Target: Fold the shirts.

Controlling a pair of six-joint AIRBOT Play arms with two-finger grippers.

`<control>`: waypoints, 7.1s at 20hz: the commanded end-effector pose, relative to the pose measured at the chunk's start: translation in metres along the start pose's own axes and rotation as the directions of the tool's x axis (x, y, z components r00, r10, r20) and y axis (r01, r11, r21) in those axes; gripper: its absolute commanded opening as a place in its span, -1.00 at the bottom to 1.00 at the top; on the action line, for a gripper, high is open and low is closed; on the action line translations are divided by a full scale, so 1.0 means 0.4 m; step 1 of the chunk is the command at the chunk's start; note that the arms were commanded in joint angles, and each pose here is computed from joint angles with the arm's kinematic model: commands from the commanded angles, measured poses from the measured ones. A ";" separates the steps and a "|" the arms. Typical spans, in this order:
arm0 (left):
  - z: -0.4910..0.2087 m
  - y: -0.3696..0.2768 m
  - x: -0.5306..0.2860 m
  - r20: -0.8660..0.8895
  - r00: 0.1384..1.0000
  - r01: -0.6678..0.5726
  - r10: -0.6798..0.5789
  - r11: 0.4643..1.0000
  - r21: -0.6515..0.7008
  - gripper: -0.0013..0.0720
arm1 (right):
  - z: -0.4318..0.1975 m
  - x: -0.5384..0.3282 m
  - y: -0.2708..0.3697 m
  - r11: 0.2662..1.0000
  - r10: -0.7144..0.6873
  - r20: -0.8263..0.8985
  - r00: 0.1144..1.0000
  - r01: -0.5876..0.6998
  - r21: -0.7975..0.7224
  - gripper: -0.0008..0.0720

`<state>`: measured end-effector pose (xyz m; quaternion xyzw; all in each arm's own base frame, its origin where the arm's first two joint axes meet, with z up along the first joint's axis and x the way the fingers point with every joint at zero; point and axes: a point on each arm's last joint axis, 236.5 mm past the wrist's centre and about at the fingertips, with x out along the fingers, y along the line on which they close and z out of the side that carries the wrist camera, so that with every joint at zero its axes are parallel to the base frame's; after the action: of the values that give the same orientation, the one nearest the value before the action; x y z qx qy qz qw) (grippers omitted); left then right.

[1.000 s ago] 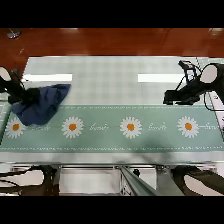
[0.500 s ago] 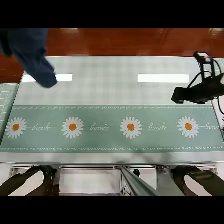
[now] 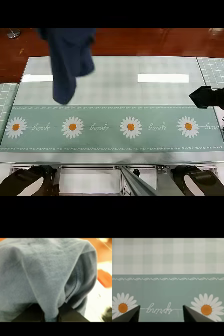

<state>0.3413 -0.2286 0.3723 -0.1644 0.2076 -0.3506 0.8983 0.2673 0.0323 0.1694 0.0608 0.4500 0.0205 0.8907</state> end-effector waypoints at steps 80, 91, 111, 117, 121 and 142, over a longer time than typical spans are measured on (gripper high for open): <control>-0.332 0.425 0.165 -0.155 0.977 0.059 -0.144 0.889 -0.453 -0.88 | 0.288 0.318 0.341 0.840 0.531 -0.062 0.845 -0.515 0.170 -0.92; 0.248 0.135 -0.321 0.227 0.946 -0.275 0.232 0.945 0.178 -0.88 | 0.445 -0.592 0.190 0.954 0.276 0.571 0.773 -0.147 -0.263 -0.92; -0.122 0.411 -0.346 -0.048 0.783 -0.611 0.620 0.782 0.121 -0.88 | 0.167 -0.268 -0.055 0.993 -0.096 0.227 0.969 0.110 -0.047 -0.92; -0.277 0.683 -0.032 -0.259 0.807 -0.566 0.530 0.820 -0.085 -0.88 | 0.294 0.147 -0.110 0.997 -0.065 0.050 0.997 0.062 0.052 -0.92; -0.315 0.817 0.093 -0.265 0.803 -0.585 0.533 0.789 -0.186 -0.88 | 0.407 0.359 -0.065 0.975 0.144 0.077 0.987 -0.154 0.161 -0.92; -0.881 0.783 -0.203 -0.738 0.655 -0.657 0.163 0.606 -0.449 0.95 | -0.001 0.421 -0.311 0.903 0.104 -0.251 0.962 0.014 0.430 0.72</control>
<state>0.3428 0.0188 -0.0289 -0.2309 0.6386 -0.0180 0.7339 0.4072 -0.0754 0.0404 0.2350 0.5714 -0.0242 0.7859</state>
